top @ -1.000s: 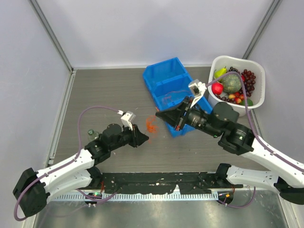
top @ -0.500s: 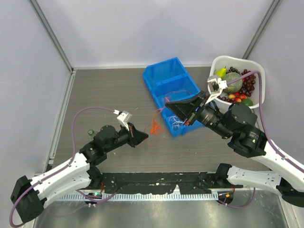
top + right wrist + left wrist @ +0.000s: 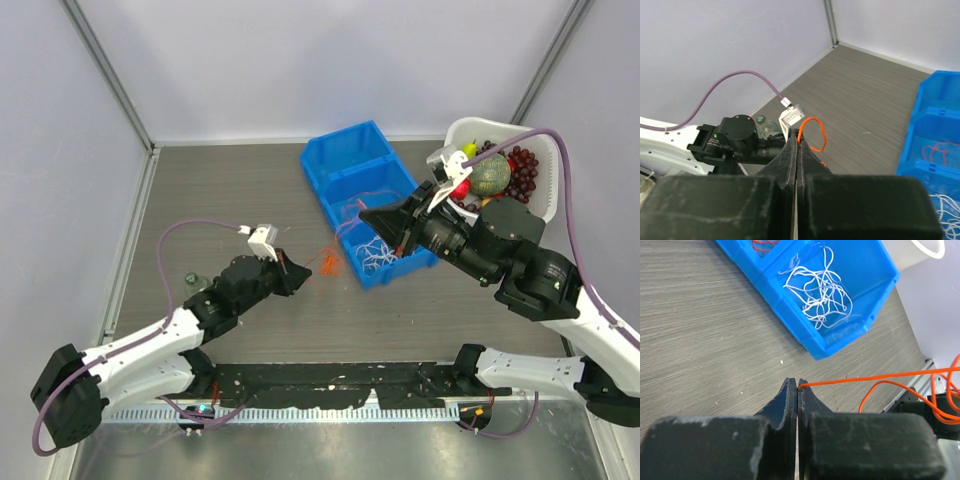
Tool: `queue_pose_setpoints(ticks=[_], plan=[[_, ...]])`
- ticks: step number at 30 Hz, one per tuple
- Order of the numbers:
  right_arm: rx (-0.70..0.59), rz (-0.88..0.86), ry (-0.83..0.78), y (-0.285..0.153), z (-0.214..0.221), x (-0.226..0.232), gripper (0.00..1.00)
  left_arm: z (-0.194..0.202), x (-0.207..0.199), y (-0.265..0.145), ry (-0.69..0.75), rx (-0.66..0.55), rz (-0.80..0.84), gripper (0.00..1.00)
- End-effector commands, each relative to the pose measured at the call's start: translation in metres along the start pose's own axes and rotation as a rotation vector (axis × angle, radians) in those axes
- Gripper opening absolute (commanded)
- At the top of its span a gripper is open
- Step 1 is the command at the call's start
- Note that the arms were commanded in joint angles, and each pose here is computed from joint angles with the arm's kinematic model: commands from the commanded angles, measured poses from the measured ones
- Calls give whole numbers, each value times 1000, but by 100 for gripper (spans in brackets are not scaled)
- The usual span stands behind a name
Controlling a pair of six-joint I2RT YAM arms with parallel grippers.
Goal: Untangle the cables
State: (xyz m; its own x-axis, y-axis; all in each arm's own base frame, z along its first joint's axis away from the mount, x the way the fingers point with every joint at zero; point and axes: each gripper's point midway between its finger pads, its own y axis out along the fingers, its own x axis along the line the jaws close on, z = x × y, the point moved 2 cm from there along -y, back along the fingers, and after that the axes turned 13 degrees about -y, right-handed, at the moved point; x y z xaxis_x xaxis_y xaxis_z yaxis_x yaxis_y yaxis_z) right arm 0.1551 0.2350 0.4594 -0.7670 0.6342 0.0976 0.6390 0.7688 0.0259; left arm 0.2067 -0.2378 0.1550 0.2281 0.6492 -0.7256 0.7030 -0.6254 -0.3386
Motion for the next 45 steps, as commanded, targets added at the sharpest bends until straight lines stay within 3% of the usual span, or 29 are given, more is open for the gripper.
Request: queue_pose_setpoints(ticks=[1,5,7,13,15,16,18,23,26,30,40,42,45], plan=[[-568,36,35,-88,-159,-12,1,38,97,-18,48,113,-414,0],[-505,43,40,-83,-133,-14,1,31,71,-16,57,125,-306,0],[-411,15,39,-69,-100,-9,1,25,50,-18,59,126,-208,0],[6,50,69,-30,72,-16,9,-23,5,-49,110,-3,-107,0],[90,94,95,-30,113,-23,22,-40,-12,-63,140,-39,-68,0],[120,107,100,-29,126,-25,38,-48,-25,-70,156,-52,-36,0],[221,166,108,-29,157,-33,50,-56,-43,-79,192,-39,17,0],[364,153,65,-11,188,-28,61,-65,-67,-91,284,69,14,0],[289,31,67,6,173,-9,64,-69,-78,-98,305,111,24,0],[191,-186,86,27,154,27,66,-80,-101,-104,276,82,91,0],[19,-313,67,55,116,49,67,-93,-142,-101,242,84,217,0],[19,-336,53,54,116,52,63,-94,-143,-101,246,80,224,0],[-32,-430,58,48,106,65,46,-95,-146,-100,248,72,234,0]])
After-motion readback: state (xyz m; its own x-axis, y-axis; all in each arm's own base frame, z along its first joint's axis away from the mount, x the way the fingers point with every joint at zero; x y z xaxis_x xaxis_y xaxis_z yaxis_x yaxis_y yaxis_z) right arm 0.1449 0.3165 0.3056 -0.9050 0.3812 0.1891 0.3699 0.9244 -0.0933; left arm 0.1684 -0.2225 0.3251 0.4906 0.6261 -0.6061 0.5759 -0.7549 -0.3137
